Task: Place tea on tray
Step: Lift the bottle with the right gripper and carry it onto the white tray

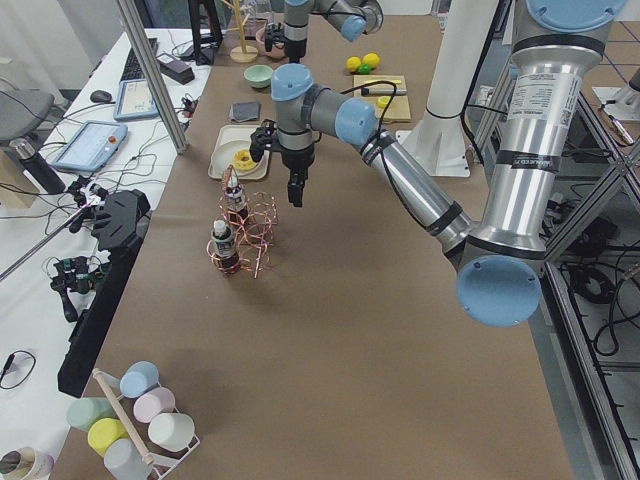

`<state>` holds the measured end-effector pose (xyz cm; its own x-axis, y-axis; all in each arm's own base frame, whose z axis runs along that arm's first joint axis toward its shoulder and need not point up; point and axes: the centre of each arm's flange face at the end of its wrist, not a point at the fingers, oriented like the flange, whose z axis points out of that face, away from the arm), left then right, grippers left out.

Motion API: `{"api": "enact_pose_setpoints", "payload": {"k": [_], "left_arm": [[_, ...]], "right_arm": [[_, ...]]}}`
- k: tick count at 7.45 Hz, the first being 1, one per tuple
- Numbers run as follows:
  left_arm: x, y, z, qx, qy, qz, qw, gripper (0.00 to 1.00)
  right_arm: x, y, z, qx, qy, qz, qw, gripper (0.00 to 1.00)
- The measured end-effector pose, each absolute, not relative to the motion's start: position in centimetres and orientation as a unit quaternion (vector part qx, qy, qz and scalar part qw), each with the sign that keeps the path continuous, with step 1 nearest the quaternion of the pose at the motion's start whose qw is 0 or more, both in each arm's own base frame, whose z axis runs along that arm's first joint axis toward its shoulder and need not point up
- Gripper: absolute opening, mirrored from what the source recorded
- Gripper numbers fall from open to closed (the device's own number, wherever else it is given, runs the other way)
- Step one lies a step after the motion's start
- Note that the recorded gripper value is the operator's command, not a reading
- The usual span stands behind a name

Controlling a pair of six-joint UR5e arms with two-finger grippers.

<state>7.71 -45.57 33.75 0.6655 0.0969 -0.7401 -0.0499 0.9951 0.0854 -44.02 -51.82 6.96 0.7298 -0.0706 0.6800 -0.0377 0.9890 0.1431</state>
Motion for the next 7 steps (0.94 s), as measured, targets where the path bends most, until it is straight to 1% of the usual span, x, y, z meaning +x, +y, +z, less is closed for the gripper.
{"api": "enact_pose_setpoints", "payload": {"k": [1,3,5,7], "left_arm": [[6.1,-44.8,35.0,0.025,0.403,0.027,0.914,0.96],[3.5,-43.6,37.1,0.025,0.398,0.014,0.917,0.96],[2.6,-42.7,37.3,0.029,0.398,0.009,0.917,0.96],[2.4,-42.0,36.9,0.033,0.399,0.010,0.916,0.96]], "right_arm": [[-44.9,-57.1,8.2,0.076,-0.374,-0.006,0.924,0.00],[-44.8,-64.5,9.4,0.084,-0.371,-0.013,0.925,0.00],[-43.8,-67.9,11.1,0.082,-0.358,-0.025,0.930,0.00],[-44.2,-68.9,12.0,0.081,-0.355,-0.026,0.931,0.00]]}}
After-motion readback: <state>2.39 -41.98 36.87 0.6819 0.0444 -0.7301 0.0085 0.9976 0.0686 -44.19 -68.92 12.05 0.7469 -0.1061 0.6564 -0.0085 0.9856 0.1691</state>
